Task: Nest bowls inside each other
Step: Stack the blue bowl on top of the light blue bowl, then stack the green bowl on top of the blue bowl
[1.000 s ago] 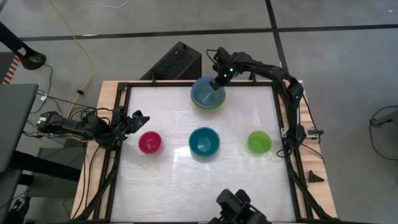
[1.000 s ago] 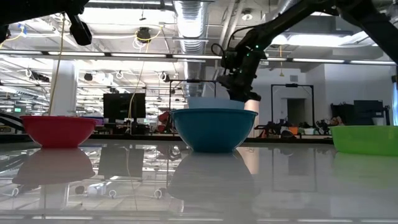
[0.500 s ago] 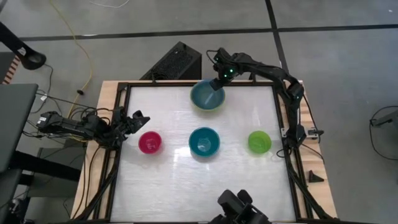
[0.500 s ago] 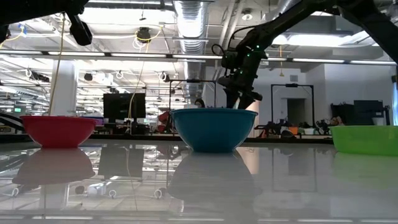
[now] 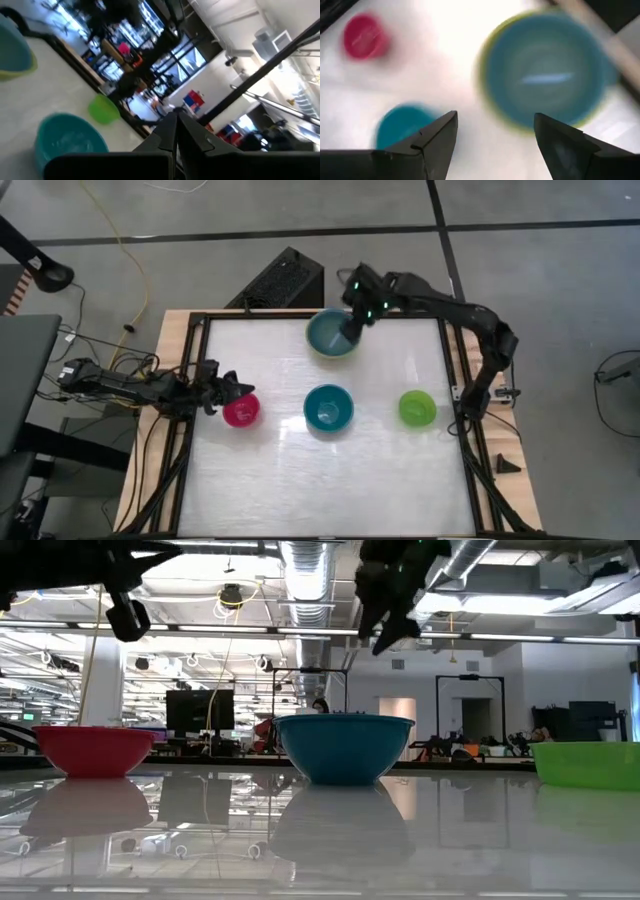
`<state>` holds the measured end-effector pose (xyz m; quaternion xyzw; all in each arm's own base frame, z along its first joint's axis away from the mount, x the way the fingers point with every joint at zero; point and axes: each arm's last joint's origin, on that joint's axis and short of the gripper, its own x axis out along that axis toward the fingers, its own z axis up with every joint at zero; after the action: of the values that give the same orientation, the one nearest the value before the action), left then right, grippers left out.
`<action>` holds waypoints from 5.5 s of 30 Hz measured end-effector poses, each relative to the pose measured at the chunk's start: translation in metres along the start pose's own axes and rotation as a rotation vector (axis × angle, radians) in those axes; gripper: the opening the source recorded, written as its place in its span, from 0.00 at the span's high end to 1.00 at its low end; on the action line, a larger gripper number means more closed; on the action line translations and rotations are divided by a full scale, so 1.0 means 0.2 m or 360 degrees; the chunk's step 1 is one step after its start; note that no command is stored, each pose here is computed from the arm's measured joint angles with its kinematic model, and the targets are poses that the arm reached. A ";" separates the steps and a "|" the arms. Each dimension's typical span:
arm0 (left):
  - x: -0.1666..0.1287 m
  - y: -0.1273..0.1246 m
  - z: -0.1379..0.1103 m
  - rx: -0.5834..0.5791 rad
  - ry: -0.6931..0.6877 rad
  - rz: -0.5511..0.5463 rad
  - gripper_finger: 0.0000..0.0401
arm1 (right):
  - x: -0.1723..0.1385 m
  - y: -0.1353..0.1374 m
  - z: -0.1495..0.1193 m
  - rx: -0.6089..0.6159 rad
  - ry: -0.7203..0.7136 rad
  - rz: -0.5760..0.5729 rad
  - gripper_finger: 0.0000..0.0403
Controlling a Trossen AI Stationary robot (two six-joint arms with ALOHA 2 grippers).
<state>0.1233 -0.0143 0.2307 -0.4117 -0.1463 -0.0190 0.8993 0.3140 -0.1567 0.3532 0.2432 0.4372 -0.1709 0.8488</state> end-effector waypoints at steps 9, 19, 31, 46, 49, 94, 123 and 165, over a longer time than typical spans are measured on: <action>0.00 0.00 0.01 0.0064 -0.0050 0.0033 1.00 | 0.19 0.37 -0.19 -0.0002 0.0283 -0.0034 0.28; 0.00 -0.01 0.01 0.0043 -0.0037 -0.0010 1.00 | 0.52 0.31 -0.50 0.0327 0.0459 0.0167 0.28; 0.00 -0.01 0.01 0.0030 -0.0015 -0.0033 1.00 | 0.71 0.23 -0.70 0.0492 0.0497 0.0267 0.30; 0.00 -0.01 0.01 0.0030 -0.0019 -0.0028 1.00 | 0.68 0.22 -0.45 0.0361 -0.0053 0.0857 0.90; 0.00 -0.01 0.01 0.0015 -0.0018 -0.0028 1.00 | 0.64 0.13 -0.37 0.0425 -0.0221 0.0864 0.90; 0.00 0.00 0.01 -0.0024 -0.0060 0.0030 1.00 | 0.48 -0.65 0.07 0.0667 0.0232 -0.0153 0.80; 0.00 0.00 0.00 0.0044 -0.0042 0.0046 1.00 | 0.05 -0.29 -0.80 0.0032 0.0957 -0.0073 0.43; 0.00 0.01 0.01 -0.0023 -0.0130 0.0101 1.00 | 0.37 -0.22 -0.73 0.0326 -0.0019 0.0884 0.95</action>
<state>0.1226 -0.0114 0.2316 -0.4230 -0.1698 0.0253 0.8897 0.2377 -0.1164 0.2075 0.4370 0.3293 0.0233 0.8367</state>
